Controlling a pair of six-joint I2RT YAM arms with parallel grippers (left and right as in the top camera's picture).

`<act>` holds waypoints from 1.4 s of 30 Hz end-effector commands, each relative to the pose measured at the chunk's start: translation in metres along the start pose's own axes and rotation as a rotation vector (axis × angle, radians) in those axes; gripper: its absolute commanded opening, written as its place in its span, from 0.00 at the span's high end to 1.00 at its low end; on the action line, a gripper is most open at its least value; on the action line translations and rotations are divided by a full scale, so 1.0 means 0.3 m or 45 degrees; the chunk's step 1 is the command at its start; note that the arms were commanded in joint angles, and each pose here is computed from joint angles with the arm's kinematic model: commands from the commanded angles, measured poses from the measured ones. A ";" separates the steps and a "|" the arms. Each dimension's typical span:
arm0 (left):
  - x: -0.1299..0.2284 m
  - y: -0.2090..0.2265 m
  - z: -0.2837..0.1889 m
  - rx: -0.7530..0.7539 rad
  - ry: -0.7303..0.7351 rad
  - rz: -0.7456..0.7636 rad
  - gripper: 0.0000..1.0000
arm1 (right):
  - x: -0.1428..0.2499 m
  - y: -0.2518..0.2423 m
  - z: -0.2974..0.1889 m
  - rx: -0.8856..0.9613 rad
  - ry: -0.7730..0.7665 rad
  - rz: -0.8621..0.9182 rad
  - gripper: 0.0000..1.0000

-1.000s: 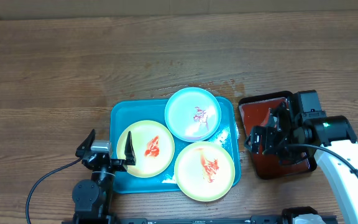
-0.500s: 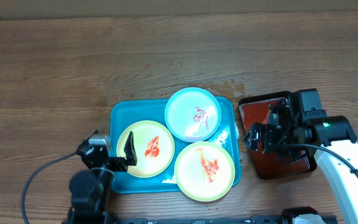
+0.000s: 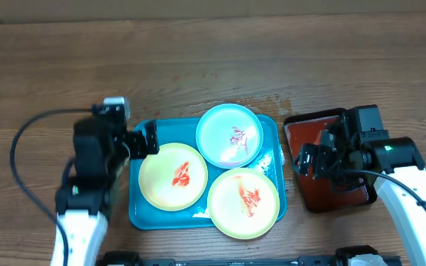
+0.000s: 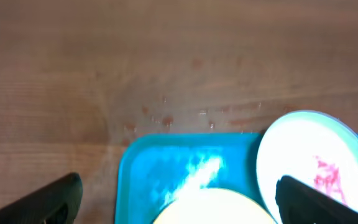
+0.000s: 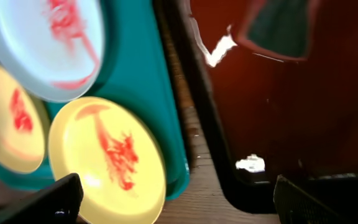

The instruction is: Clean dirty plates on tray and stack at the side

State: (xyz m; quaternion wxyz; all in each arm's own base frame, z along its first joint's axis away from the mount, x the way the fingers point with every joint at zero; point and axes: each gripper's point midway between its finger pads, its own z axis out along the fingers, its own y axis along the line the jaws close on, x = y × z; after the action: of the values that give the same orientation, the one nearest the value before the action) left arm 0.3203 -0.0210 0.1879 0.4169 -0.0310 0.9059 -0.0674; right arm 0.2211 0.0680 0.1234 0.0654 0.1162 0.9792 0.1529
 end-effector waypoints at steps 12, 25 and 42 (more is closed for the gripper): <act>-0.048 -0.009 0.074 -0.009 0.314 -0.051 0.00 | -0.011 -0.155 0.076 0.352 0.099 0.303 0.00; -0.012 -0.031 0.078 0.043 0.377 -0.065 0.00 | -0.178 -0.136 0.131 0.255 -0.102 0.426 0.00; -0.001 -0.027 0.087 0.035 0.397 -0.066 0.00 | -0.370 -0.218 0.238 0.211 -0.226 0.419 0.39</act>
State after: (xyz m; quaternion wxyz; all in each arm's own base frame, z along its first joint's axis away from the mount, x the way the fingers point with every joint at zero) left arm 0.3340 -0.0323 0.1637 0.2598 -0.0316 0.9611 -0.0888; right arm 0.3149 -0.0004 0.0382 0.0955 0.2951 0.9487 0.0614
